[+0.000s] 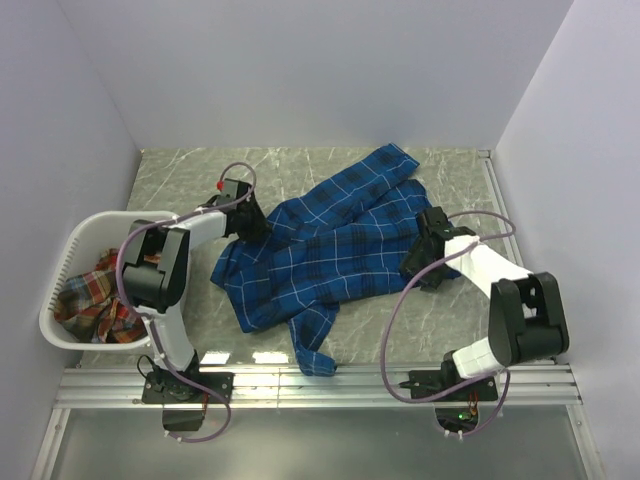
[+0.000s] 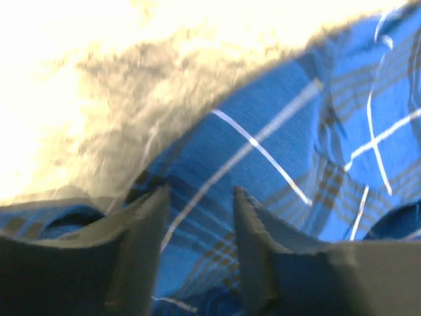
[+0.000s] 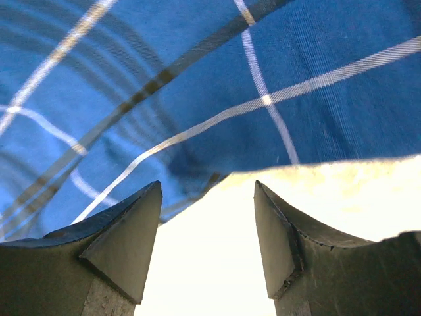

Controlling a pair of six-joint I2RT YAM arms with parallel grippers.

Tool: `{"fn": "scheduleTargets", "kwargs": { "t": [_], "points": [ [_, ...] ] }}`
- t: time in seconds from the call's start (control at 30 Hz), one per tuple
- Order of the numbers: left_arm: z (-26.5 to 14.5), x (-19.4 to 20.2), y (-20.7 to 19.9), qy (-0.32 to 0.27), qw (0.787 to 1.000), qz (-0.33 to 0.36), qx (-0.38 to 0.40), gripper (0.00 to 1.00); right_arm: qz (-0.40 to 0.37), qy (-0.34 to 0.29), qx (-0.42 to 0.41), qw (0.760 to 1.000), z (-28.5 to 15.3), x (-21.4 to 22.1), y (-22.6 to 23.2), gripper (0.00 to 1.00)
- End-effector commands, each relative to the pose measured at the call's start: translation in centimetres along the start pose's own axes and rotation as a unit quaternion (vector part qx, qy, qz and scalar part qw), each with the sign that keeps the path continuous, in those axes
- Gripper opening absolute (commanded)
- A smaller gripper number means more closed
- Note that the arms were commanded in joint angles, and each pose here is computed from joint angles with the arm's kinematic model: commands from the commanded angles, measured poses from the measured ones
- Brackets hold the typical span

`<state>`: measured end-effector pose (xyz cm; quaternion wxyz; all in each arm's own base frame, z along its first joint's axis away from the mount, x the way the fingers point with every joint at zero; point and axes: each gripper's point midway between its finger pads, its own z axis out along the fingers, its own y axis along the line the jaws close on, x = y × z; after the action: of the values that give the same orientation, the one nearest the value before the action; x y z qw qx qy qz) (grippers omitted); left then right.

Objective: Fold and stack the long sleeve shirts
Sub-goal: Flatten the shirt out

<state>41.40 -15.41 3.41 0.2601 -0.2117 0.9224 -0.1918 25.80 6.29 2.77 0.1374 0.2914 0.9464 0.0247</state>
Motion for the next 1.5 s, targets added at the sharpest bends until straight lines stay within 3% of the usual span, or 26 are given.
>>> {"fn": "scheduleTargets", "kwargs": {
  "t": [0.0, 0.1, 0.27, 0.47, 0.67, 1.0, 1.27, 1.47],
  "points": [
    [1.0, -2.6, -0.9, -0.039, 0.999, -0.016, -0.001, 0.44, 0.010, -0.058, -0.032, 0.998, -3.5, -2.7, 1.2, 0.65],
    [2.0, -3.0, -0.3, -0.043, 0.999, -0.022, -0.012, 0.31, 0.004, -0.101, -0.054, 0.993, -5.8, -4.7, 2.1, 0.65],
    [2.8, -4.0, 0.5, -0.052, 0.998, -0.028, -0.025, 0.27, -0.005, -0.120, -0.114, 0.986, -6.9, -6.8, 5.5, 0.66],
    [3.0, -5.4, 1.1, -0.065, 0.996, -0.049, -0.025, 0.26, 0.003, -0.067, -0.132, 0.989, -2.9, -5.5, 7.6, 0.66],
    [3.7, -6.5, 2.8, -0.075, 0.993, -0.088, -0.032, 0.26, -0.058, 0.003, -0.114, 0.992, -0.3, -2.4, 7.0, 0.66],
    [4.8, -7.3, 4.6, -0.080, 0.987, -0.135, -0.036, 0.26, -0.151, 0.096, -0.070, 0.981, 0.5, 3.3, 4.1, 0.67],
    [4.8, -8.3, 5.1, -0.088, 0.983, -0.160, -0.032, 0.25, -0.181, 0.166, -0.046, 0.968, 0.5, 7.2, 1.3, 0.67],
    [4.1, -8.5, 5.0, -0.093, 0.984, -0.146, -0.031, 0.25, -0.297, 0.102, -0.099, 0.944, -3.3, 6.9, 5.9, 0.67]
  ]
}}
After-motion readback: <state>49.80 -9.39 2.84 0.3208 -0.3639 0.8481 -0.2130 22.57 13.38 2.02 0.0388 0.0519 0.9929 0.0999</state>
